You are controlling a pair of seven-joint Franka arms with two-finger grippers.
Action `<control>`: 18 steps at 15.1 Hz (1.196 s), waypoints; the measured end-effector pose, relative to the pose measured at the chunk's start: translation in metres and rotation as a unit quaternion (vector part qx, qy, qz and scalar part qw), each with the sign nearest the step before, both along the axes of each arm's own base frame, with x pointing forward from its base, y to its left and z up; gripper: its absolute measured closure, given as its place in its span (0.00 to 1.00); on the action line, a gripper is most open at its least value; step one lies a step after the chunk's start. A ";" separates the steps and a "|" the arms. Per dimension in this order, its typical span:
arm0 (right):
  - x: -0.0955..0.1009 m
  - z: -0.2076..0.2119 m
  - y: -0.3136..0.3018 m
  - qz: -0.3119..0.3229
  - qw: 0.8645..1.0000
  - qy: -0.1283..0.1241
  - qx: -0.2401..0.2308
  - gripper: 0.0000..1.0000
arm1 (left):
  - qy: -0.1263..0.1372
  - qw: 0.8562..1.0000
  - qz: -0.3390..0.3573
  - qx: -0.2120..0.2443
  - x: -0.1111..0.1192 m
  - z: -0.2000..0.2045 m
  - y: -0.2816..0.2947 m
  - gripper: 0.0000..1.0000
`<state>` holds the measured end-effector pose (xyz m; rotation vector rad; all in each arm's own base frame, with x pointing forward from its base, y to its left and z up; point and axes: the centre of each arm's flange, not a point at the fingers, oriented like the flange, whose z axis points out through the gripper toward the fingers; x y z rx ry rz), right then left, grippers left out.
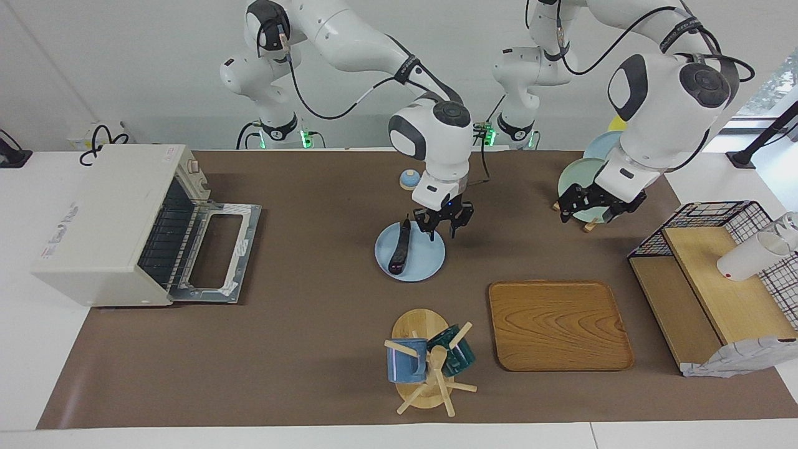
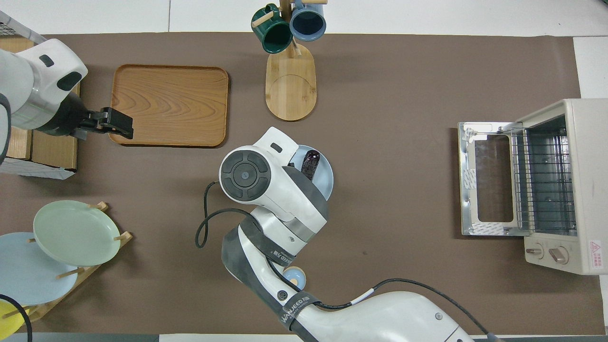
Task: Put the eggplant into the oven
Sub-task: 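Grasp the eggplant on the plate with the right gripper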
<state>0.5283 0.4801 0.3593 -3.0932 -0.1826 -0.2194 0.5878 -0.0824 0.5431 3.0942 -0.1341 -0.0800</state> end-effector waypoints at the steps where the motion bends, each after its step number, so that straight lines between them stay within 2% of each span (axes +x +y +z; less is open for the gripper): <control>1: 0.000 -0.008 -0.003 -0.001 1.000 -0.003 0.003 0.48 | 0.003 1.000 -0.002 0.005 -0.005 0.006 0.004 0.00; 3: -0.004 -0.025 -0.007 0.002 1.000 -0.011 0.012 0.49 | 0.006 1.000 -0.003 0.011 -0.016 0.015 0.008 0.00; 6: -0.026 -0.043 0.001 0.018 1.000 -0.003 0.012 0.49 | 0.008 1.000 -0.004 0.012 -0.031 0.017 0.009 0.00; 10: -0.037 -0.056 -0.002 0.030 0.999 -0.003 0.010 0.53 | -0.002 1.000 -0.007 0.023 -0.036 0.028 0.014 0.00; 12: -0.040 -0.061 -0.005 0.032 0.999 -0.006 0.014 0.66 | -0.002 1.000 -0.008 0.028 -0.038 0.041 0.017 0.00; 15: -0.044 -0.066 -0.008 0.034 0.999 -0.009 0.017 0.68 | 0.002 1.000 -0.008 0.030 -0.044 0.058 0.019 0.00; 16: -0.044 -0.067 -0.008 0.034 0.999 -0.011 0.019 0.74 | 0.004 1.000 -0.008 0.030 -0.046 0.060 0.019 0.00; 17: -0.045 -0.068 -0.009 0.035 0.999 -0.011 0.019 0.74 | 0.005 1.000 -0.007 0.030 -0.047 0.061 0.020 0.00; 18: -0.045 -0.067 -0.009 0.037 0.999 -0.012 0.019 0.80 | 0.006 1.000 -0.005 0.030 -0.047 0.061 0.022 0.00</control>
